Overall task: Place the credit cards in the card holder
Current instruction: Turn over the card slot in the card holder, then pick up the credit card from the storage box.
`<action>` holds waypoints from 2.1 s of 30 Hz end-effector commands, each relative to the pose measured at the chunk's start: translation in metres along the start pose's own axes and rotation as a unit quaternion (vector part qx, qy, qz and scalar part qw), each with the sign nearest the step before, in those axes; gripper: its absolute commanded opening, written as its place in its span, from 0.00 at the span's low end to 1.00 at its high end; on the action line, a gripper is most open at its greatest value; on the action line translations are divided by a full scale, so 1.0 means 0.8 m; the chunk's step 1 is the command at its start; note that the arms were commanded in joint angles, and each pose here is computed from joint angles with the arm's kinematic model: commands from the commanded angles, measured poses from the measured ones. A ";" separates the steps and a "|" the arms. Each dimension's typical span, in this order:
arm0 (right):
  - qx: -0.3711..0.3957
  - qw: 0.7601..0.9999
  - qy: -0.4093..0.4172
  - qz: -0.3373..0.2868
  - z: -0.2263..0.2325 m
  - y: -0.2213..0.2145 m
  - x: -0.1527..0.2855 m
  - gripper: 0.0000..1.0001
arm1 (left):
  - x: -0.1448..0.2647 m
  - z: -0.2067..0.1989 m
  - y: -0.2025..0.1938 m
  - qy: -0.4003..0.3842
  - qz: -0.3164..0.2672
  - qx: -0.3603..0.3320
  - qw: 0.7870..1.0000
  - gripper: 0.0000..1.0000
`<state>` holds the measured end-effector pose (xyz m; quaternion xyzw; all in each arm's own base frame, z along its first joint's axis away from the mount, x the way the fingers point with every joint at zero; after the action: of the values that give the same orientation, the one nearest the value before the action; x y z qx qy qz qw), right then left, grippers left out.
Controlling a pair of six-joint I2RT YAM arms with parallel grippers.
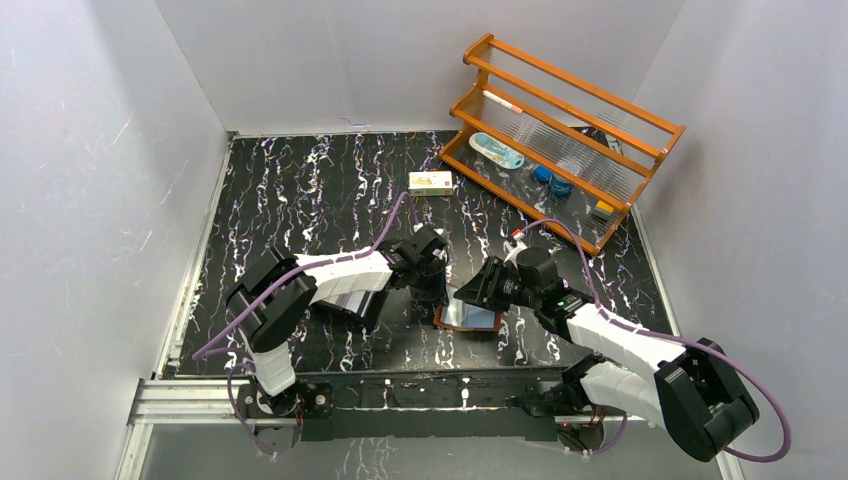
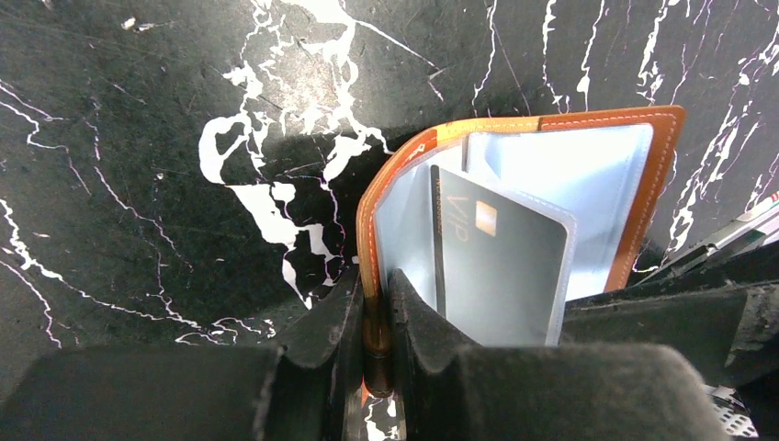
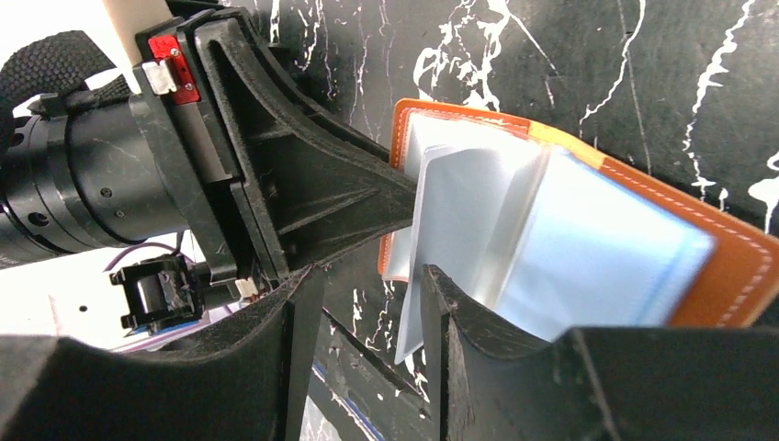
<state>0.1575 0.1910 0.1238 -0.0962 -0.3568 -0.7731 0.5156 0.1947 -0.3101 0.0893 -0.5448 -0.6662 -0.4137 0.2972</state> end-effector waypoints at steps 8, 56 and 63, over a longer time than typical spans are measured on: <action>0.003 0.999 0.038 -0.009 0.017 0.011 -0.003 0.52 | 0.004 0.002 -0.006 -0.005 0.001 0.027 1.000 0.07; 0.090 0.995 -0.046 -0.014 0.024 0.041 0.016 0.36 | 0.150 0.191 0.054 0.419 -0.097 -0.210 0.878 0.65; 0.089 0.995 -0.041 -0.016 0.025 0.043 0.016 0.36 | 0.137 0.202 0.055 0.438 -0.076 -0.228 0.867 0.68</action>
<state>0.1676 0.1832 0.1376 -0.1162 -0.4415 -0.7313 0.5068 0.2185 -0.1187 0.1183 -0.3139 -0.4173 -0.7591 0.3887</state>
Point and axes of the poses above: each gripper's point midway between its finger pads, its own x axis back along the fingers, its own z axis along the line the jaws close on, y = z × x, the point moved 7 cm from there along x, back along the fingers, and after that the axes turned 9 degrees about x, right-handed, at the moved point
